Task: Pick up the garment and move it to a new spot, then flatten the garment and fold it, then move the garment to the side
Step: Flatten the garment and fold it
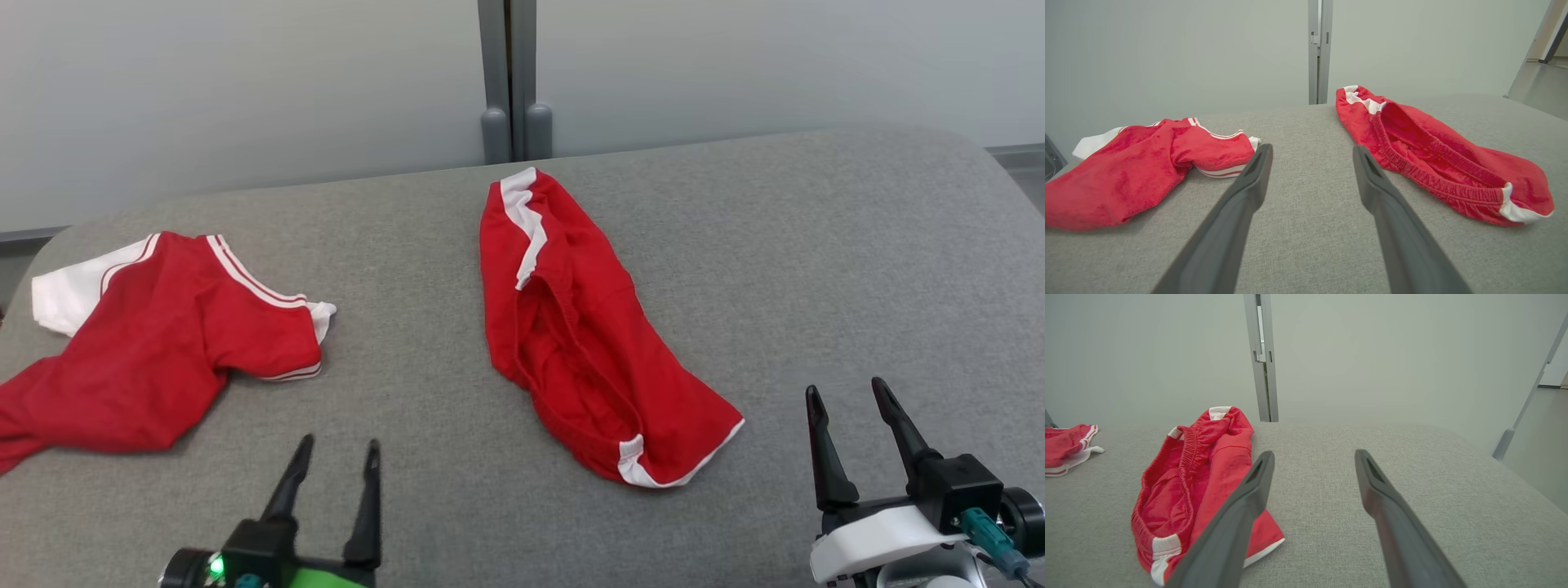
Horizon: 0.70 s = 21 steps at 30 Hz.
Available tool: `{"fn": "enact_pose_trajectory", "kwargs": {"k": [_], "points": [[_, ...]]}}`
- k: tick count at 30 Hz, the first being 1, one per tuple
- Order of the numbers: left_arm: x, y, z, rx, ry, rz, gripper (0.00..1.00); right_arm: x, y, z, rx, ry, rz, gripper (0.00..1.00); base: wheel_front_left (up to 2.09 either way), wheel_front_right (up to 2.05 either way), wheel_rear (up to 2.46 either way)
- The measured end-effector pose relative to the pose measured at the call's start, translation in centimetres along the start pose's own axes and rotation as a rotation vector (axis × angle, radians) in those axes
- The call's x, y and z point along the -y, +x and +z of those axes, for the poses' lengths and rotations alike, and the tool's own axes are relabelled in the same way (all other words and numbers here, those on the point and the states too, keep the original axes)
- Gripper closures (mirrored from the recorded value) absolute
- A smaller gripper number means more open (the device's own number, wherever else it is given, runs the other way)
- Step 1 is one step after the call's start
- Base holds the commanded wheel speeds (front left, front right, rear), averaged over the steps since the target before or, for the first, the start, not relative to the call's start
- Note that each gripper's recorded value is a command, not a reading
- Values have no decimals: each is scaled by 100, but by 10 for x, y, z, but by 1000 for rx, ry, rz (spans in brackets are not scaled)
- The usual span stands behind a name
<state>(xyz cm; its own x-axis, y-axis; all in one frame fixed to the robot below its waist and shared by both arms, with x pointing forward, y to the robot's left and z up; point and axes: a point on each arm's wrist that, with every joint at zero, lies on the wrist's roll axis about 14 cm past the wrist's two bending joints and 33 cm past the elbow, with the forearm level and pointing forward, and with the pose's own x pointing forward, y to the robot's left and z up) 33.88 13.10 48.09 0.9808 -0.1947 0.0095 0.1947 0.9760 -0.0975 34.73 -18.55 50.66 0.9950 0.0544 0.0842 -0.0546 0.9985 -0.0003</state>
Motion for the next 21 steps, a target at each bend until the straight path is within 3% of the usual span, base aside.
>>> {"fn": "enact_pose_trajectory", "kwargs": {"k": [5, 10, 15, 21], "points": [[73, 28, 2, 3, 26, -252, 0, 7, -2, 3, 8, -3, -24, 0, 0, 0, 0], [151, 40, -13, -109, 70, -530, 0, 22, -11, 0, -2, 6, -75, 0, 0, 0, 0], [186, 33, -51, -307, 119, -701, 0, 34, -18, -2, -10, 19, -122, 0, 0, 0, 0], [199, 46, -60, -353, 156, -779, 0, 50, -31, -7, -31, 21, -183, 0, 0, 0, 0]]}}
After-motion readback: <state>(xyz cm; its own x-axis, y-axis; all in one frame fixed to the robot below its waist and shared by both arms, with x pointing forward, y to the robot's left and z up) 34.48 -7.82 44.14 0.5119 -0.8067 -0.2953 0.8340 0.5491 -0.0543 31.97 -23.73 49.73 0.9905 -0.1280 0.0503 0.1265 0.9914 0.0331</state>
